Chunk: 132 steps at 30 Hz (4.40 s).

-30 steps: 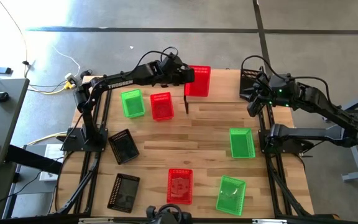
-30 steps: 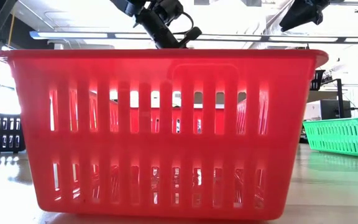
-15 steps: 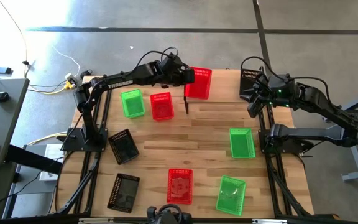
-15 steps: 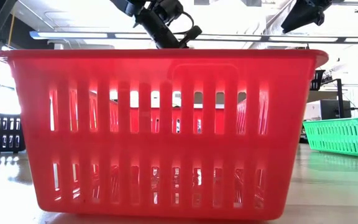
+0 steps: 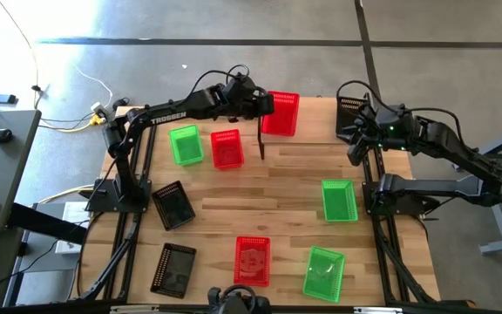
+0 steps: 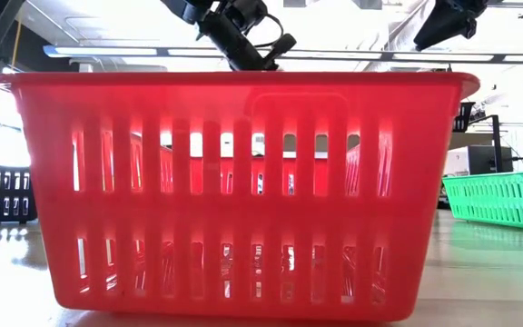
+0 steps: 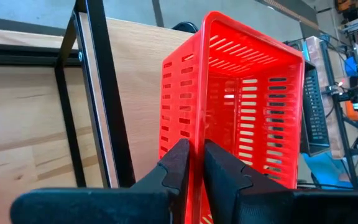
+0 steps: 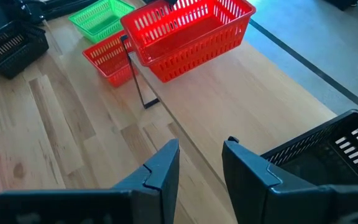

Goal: Stack baskets on shelf by color
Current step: Put the middle red bin on the shelf, then put the middle right green bin on the shelf

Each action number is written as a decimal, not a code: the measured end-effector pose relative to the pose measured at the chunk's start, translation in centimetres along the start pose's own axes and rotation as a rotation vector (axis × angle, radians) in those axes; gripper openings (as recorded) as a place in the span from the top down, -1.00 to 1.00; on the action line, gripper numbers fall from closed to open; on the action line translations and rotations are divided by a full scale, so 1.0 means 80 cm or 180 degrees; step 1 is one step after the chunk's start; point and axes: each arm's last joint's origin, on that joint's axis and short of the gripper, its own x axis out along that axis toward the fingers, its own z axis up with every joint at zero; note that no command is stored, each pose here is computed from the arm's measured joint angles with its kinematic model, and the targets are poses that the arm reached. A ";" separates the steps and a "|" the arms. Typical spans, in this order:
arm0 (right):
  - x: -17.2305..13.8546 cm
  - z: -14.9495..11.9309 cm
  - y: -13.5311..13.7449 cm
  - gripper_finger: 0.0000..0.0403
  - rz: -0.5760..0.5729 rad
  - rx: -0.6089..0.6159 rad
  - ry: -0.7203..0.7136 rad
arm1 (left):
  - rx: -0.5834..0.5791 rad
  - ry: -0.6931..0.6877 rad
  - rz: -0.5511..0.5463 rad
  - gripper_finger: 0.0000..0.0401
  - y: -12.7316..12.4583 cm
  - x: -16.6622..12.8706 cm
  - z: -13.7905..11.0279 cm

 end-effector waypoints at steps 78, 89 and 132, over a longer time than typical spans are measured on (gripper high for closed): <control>0.005 -0.057 0.092 0.46 0.1372 0.0061 0.2338 | 0.2641 0.0450 -0.0597 0.67 -0.038 -0.151 -0.043; 0.010 -0.067 0.141 0.46 0.1281 -0.0539 0.2106 | 0.2723 0.0450 -0.0651 0.67 -0.041 -0.158 -0.048; 0.130 -0.181 0.277 0.46 -0.0171 -0.1577 0.3173 | 0.2794 0.0246 -0.0856 0.67 -0.040 -0.217 -0.039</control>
